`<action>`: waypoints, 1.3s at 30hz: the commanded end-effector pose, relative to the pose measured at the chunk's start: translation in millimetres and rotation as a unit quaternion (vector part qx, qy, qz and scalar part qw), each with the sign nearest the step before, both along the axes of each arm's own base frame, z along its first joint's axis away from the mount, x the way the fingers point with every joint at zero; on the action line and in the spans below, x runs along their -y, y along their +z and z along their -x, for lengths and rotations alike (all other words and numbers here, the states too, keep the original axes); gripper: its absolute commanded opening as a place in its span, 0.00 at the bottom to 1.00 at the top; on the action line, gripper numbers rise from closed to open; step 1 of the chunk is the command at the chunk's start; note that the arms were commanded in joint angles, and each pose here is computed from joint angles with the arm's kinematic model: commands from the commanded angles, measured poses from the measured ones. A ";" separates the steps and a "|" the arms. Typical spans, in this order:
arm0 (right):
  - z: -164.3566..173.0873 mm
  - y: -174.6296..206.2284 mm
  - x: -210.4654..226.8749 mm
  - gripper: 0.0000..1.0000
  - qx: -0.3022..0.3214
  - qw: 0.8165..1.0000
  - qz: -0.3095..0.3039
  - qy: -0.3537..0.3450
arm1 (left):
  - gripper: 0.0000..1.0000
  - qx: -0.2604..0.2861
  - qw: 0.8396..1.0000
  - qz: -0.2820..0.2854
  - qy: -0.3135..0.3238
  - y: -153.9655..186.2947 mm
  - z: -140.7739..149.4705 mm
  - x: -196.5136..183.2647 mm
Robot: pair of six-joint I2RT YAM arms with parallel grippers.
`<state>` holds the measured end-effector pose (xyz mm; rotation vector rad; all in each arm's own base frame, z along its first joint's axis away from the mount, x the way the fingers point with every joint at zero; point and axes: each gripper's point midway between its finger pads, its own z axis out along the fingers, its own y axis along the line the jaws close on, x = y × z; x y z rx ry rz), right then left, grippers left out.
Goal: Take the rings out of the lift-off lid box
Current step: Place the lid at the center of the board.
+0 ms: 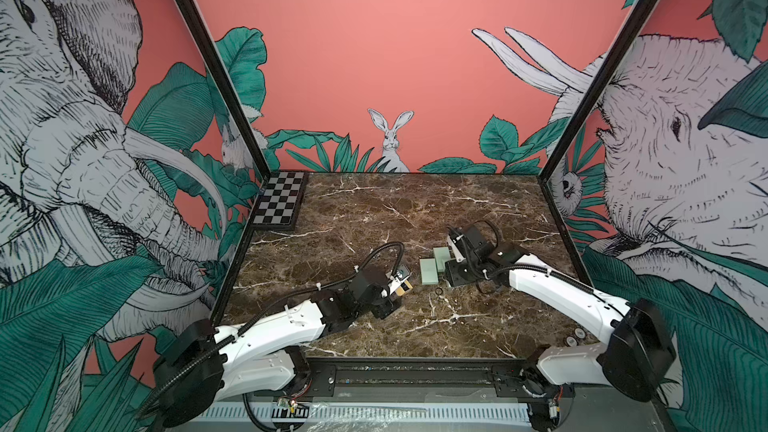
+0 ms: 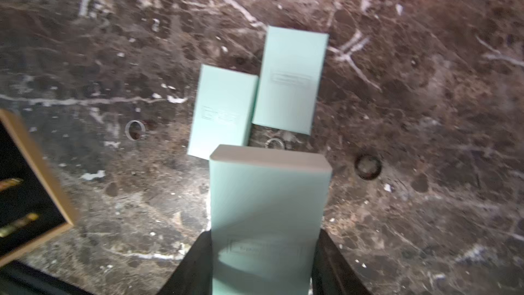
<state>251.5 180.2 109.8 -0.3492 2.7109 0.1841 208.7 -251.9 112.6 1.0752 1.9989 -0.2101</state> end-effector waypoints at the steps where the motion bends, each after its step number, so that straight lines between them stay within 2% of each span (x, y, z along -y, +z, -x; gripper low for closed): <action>1: 6.8 -17.4 35.5 0.34 -0.017 0.996 0.067 -0.057 | 0.39 0.019 0.985 0.072 0.153 12.5 -21.7 -22.0; 3: 12.9 -26.5 43.1 0.34 -0.036 0.994 0.078 -0.068 | 0.39 0.035 0.977 0.080 0.193 15.1 -24.3 -30.0; 5: 18.6 -35.0 51.2 0.34 -0.045 0.992 0.088 -0.082 | 0.39 0.060 0.973 0.082 0.206 17.2 -24.3 -29.9; 8: 28.6 -49.8 48.7 0.34 -0.071 0.991 0.075 -0.087 | 0.40 0.073 0.961 0.089 0.250 11.3 -28.2 -38.2; 13: 44.9 -75.3 35.7 0.34 -0.124 0.988 0.043 -0.083 | 0.43 0.089 0.954 0.102 0.266 5.0 -32.1 -42.4; 16: 47.2 -78.4 37.0 0.36 -0.129 0.987 0.046 -0.084 | 0.46 0.102 0.952 0.106 0.267 5.4 -34.9 -45.5; 19: 48.1 -78.0 37.9 0.40 -0.132 0.987 0.050 -0.082 | 0.47 0.091 0.953 0.111 0.265 0.8 -38.7 -44.5; 26: 48.2 -62.2 36.5 0.69 -0.121 0.989 0.037 -0.075 | 0.49 0.055 0.941 0.129 0.309 -10.3 -52.6 -65.6; 30: 46.0 -45.6 43.2 0.76 -0.103 0.991 0.049 -0.073 | 0.49 0.086 0.942 0.106 0.306 0.8 -57.8 -73.9; 33: 39.1 -24.7 46.4 0.82 -0.069 0.994 0.046 -0.075 | 0.48 0.065 0.944 0.113 0.302 -6.8 -55.5 -74.9; 36: 29.0 -2.1 44.1 0.97 -0.028 0.997 0.028 -0.074 | 0.48 0.063 0.942 0.113 0.309 -17.0 -52.7 -80.7; 39: 19.3 17.4 35.2 0.99 0.000 0.998 0.003 -0.062 | 0.48 0.046 0.940 0.113 0.317 -36.0 -47.7 -84.7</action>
